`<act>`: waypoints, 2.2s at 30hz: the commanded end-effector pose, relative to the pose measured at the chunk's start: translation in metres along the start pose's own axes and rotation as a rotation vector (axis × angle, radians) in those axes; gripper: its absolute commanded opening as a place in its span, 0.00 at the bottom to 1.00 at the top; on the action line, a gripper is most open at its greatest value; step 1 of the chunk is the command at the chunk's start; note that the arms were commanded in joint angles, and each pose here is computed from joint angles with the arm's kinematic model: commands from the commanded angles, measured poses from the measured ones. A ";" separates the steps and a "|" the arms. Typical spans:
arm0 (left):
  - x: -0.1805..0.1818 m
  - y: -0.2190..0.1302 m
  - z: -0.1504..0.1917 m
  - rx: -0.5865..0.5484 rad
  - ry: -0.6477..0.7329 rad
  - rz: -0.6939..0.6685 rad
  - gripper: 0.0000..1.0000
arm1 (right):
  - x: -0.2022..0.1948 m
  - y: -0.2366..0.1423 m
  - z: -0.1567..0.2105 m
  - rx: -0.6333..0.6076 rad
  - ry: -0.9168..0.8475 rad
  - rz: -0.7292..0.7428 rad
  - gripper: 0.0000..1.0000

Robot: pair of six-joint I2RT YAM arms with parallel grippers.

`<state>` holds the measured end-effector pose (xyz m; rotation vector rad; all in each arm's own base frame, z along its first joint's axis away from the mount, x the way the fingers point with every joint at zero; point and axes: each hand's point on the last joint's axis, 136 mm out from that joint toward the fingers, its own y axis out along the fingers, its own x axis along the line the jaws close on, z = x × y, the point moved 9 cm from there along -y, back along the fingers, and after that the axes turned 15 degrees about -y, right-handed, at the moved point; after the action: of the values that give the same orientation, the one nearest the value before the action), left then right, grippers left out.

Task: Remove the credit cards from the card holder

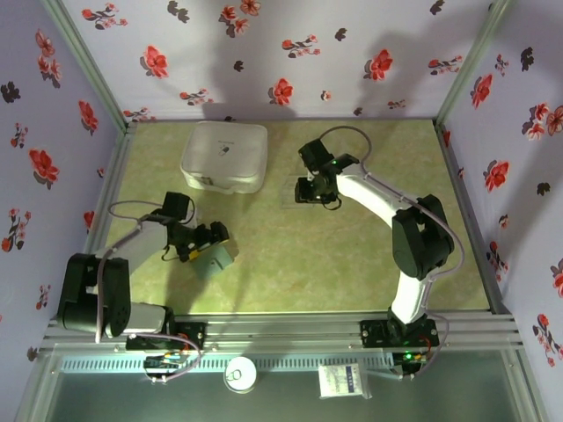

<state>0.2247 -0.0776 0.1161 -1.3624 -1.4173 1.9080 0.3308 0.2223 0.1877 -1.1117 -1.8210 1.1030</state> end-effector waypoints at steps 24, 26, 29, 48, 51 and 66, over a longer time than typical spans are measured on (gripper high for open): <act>-0.026 0.011 0.063 -0.003 0.182 -0.332 0.88 | 0.005 0.006 0.013 0.018 -0.031 -0.034 0.47; -0.030 0.014 0.064 0.001 0.204 -0.360 0.88 | 0.004 0.006 0.014 0.022 -0.034 -0.028 0.47; -0.034 0.018 0.066 0.013 0.236 -0.396 0.88 | 0.004 0.008 0.016 0.025 -0.034 -0.025 0.48; -0.064 0.024 0.069 0.024 0.310 -0.418 0.75 | -0.005 0.004 0.028 0.017 -0.042 0.012 0.48; -0.077 0.020 0.067 0.013 0.310 -0.386 0.76 | -0.011 -0.001 0.029 -0.007 -0.030 0.028 0.48; -0.153 0.063 0.053 0.039 0.326 -0.235 0.76 | -0.040 -0.010 0.048 -0.022 0.049 0.026 0.49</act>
<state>0.2536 -0.2287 0.1297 -1.3011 -1.3424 1.4479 0.3030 0.1721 0.1700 -1.1599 -1.7732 1.0769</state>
